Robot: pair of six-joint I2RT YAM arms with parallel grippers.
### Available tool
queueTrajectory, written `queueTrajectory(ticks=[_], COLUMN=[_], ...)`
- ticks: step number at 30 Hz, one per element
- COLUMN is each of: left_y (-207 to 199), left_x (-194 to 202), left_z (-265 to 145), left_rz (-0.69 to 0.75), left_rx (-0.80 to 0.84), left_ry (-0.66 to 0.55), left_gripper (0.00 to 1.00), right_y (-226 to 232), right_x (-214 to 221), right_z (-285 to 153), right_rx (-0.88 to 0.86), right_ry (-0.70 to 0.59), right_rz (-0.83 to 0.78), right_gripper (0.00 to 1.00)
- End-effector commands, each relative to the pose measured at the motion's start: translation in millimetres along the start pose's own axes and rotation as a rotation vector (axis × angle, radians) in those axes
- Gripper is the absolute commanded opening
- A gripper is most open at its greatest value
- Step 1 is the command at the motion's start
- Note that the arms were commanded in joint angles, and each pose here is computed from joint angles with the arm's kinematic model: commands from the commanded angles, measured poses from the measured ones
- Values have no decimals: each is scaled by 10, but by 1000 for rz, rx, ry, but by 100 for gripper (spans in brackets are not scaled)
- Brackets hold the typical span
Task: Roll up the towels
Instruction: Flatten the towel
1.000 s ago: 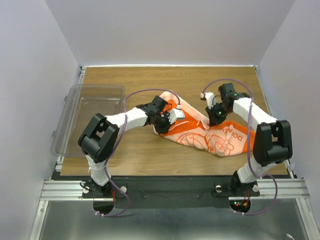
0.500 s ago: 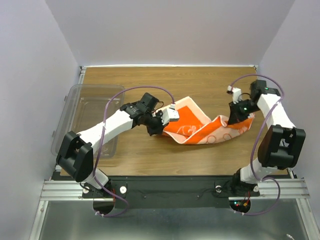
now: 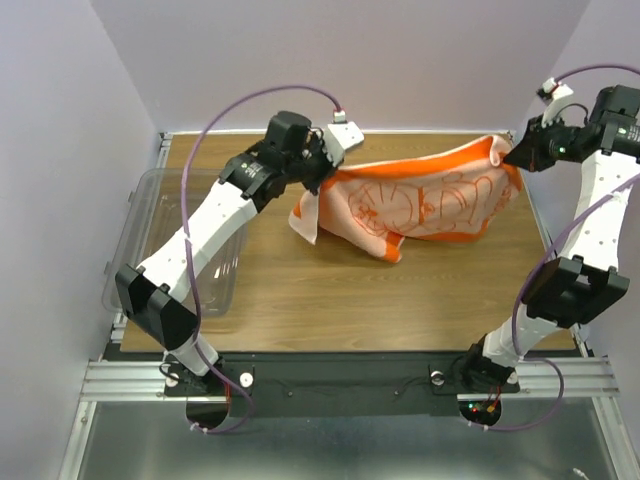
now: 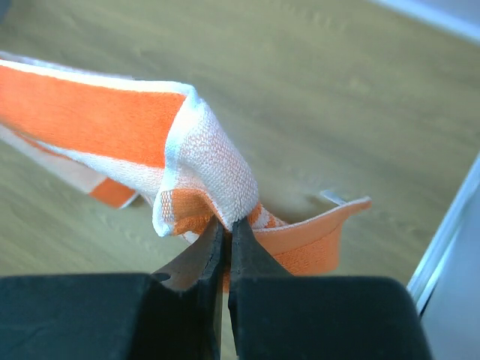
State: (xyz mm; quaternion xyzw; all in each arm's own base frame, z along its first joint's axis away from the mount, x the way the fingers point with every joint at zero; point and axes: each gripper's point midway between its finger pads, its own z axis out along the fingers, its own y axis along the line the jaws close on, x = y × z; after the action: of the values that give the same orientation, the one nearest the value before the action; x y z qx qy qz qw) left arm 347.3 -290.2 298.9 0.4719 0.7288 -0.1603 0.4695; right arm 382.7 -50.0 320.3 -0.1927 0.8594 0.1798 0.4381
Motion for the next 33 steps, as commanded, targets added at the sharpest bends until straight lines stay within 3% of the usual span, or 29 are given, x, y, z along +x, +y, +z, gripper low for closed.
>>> queueTrajectory(ticks=[1, 6, 10, 16, 20, 23, 28, 29, 31, 33], left_y=[416, 145, -31, -281, -265, -200, 100, 188, 361, 465], left_x=[-441, -416, -170, -367, -531, -527, -316, -120, -183, 29], left_z=[-251, -536, -695, -1058, -1048, -772, 58, 352, 529, 887], left_rz=[-26, -5, -6, 44, 54, 26, -90, -139, -128, -141], left_rx=[-163, -76, -47, 57, 85, 120, 219, 269, 274, 286], left_ry=[-78, -113, -95, -174, -184, -149, -84, -50, -76, -39], left_gripper=[0, 0, 0, 0, 0, 1, 6, 6, 8, 8], right_y=[121, 290, 418, 600, 346, 38, -414, -557, -705, -838], right_x=[-534, -499, -322, -396, -262, -97, 210, 347, 481, 567], right_z=[-304, -545, -714, -1048, -918, -667, -101, 85, 273, 473], right_rx=[47, 109, 185, 283, 324, 327, 277, 260, 249, 247], right_ry=[-165, -188, -186, -239, -181, -119, -76, -43, -12, 3], right_rz=[-22, -66, -94, -140, -90, -28, 60, 92, 124, 135], right_gripper=[1, 1, 1, 0, 1, 1, 0, 1, 1, 1])
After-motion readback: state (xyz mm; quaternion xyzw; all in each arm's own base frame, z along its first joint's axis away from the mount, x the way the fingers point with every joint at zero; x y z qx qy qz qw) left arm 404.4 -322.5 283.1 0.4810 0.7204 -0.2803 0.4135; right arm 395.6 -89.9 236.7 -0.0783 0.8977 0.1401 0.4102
